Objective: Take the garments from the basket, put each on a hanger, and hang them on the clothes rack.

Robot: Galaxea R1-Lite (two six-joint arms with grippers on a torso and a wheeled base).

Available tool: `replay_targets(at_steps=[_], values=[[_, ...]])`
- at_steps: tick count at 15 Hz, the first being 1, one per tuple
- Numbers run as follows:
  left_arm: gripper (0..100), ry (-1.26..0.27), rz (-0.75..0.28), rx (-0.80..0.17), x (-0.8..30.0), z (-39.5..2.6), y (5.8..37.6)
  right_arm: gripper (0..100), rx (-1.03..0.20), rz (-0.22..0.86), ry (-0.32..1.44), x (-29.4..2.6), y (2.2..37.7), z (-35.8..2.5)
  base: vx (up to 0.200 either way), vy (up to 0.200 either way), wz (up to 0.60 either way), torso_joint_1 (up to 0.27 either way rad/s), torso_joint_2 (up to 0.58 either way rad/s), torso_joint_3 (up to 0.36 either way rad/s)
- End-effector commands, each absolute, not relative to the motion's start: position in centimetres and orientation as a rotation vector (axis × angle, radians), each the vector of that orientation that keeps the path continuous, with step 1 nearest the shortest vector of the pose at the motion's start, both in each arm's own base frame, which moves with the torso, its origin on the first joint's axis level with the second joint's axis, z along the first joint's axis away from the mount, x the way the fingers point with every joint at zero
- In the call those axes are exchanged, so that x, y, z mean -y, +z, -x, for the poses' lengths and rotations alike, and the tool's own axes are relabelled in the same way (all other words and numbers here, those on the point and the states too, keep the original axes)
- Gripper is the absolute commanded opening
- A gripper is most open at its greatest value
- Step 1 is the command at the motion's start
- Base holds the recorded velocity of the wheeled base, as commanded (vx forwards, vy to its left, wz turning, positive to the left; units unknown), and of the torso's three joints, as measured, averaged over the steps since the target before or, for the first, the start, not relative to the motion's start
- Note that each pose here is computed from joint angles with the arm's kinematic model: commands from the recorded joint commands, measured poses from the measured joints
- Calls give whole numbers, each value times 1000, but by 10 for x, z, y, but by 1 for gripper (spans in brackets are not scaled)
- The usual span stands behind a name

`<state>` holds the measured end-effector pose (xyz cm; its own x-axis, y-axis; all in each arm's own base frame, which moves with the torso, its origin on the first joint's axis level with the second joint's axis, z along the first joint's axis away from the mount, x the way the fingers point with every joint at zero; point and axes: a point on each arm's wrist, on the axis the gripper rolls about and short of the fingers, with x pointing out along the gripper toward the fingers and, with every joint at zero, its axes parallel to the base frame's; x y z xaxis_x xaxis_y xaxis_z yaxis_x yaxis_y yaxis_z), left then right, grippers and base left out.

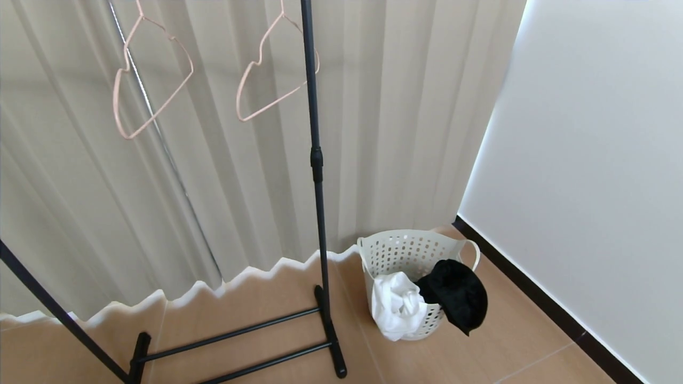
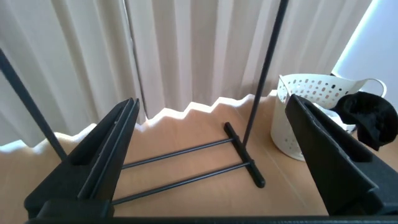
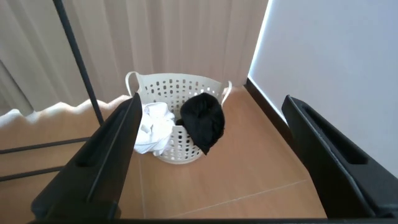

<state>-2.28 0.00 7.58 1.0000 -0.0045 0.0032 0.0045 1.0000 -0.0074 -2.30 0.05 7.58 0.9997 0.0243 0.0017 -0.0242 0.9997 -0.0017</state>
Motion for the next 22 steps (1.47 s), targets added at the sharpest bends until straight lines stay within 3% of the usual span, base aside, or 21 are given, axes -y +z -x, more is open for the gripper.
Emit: replay_targets(at_steps=[1,3,9,22], values=[[100,-5,8,5,0,23,76,100,0,2,25,-1,76,23,0,-200,0,2,-7,2],[100,-5,8,3,0,23,76,100,0,2,25,-1,76,23,0,-200,0,2,5,2],[100,-5,11,5,0,23,76,100,0,2,25,-1,76,23,200,0,0,2,2,2],[100,-5,11,5,0,23,76,100,0,3,25,-1,76,23,0,0,0,1,-1,-55]])
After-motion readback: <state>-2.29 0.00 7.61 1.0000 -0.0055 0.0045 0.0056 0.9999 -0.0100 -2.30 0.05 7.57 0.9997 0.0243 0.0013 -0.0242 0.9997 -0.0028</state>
